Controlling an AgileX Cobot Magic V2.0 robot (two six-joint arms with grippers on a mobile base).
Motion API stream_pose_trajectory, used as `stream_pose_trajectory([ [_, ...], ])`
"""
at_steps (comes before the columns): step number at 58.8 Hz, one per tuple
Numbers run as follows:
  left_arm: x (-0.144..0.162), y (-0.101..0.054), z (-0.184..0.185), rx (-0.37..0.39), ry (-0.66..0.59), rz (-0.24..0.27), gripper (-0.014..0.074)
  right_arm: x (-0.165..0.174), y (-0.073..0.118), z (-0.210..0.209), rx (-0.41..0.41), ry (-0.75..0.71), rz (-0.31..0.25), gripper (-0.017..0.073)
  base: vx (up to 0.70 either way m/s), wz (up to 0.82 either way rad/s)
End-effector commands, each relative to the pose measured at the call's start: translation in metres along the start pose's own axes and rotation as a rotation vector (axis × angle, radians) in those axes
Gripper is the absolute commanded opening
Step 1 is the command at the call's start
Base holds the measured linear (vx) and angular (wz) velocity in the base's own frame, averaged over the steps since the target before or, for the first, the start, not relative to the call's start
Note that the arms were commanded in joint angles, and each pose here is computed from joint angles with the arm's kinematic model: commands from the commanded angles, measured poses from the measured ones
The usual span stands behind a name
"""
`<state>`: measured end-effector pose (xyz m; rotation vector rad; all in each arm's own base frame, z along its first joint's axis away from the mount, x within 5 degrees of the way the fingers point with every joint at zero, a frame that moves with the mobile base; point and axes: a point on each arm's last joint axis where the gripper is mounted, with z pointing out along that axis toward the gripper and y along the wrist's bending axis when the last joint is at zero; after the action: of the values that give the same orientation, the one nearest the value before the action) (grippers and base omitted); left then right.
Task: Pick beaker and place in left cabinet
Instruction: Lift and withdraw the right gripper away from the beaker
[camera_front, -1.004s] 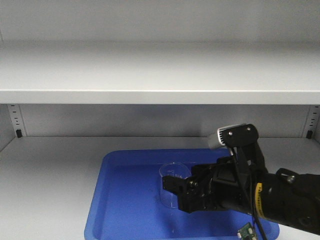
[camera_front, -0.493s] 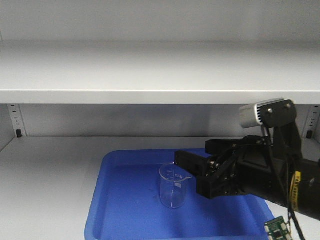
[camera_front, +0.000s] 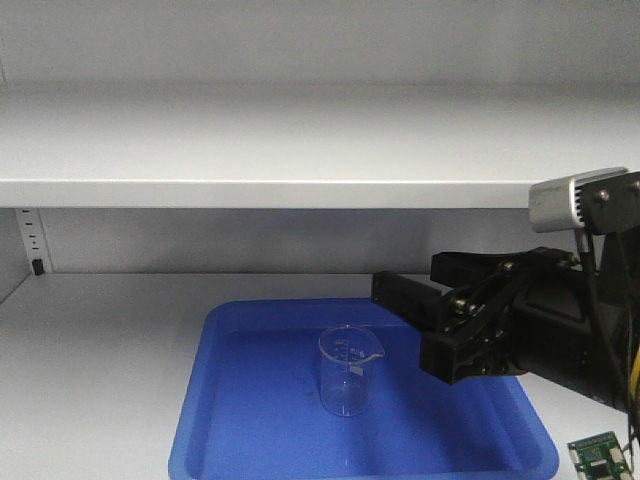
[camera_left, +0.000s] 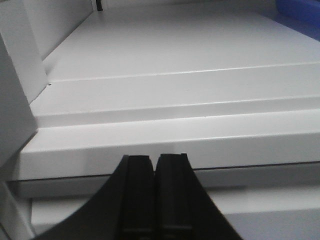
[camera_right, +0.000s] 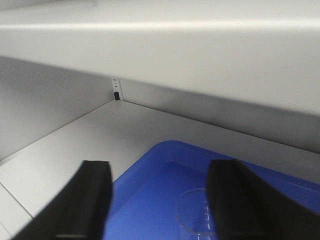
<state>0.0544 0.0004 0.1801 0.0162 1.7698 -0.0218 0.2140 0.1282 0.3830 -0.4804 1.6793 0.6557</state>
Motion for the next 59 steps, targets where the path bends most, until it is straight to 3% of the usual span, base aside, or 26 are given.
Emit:
stream_pose_trajectory([
  [1,-0.012,-0.001,-0.002,0.016,-0.103,-0.005,0.0004,-0.016,0.002,-0.009,0.024,-0.058,-0.049,0.0247,0.0,0.0],
  [8,-0.012,-0.001,-0.002,0.016,-0.103,-0.005,0.0004,-0.016,0.002,-0.009,0.024,-0.058,-0.049,-0.0015,0.0,0.0],
  [35,-0.012,-0.001,-0.002,0.016,-0.103,-0.005,0.0004,-0.016,0.002,-0.009,0.025,-0.059,-0.051,-0.0008,0.0,0.0],
  [46,-0.012,-0.001,-0.002,0.016,-0.103,-0.005,0.0004,-0.021,0.002,-0.01,0.017,-0.111,0.045,-0.0008,0.0,0.0],
  [55,-0.012,-0.001,-0.002,0.016,-0.103,-0.005,0.0004,-0.03,0.007,-0.012,-0.016,-0.206,-0.069,-0.0008,0.0,0.0],
  [57,-0.012,-0.001,-0.002,0.016,-0.103,-0.005,0.0004,-0.033,0.01,-0.014,-0.024,-0.245,-0.065,-0.0008,0.0,0.0],
  [59,-0.012,-0.001,-0.002,0.016,-0.103,-0.005,0.0004,-0.035,0.013,-0.015,-0.016,-0.264,-0.109,-0.0008,0.0,0.0],
])
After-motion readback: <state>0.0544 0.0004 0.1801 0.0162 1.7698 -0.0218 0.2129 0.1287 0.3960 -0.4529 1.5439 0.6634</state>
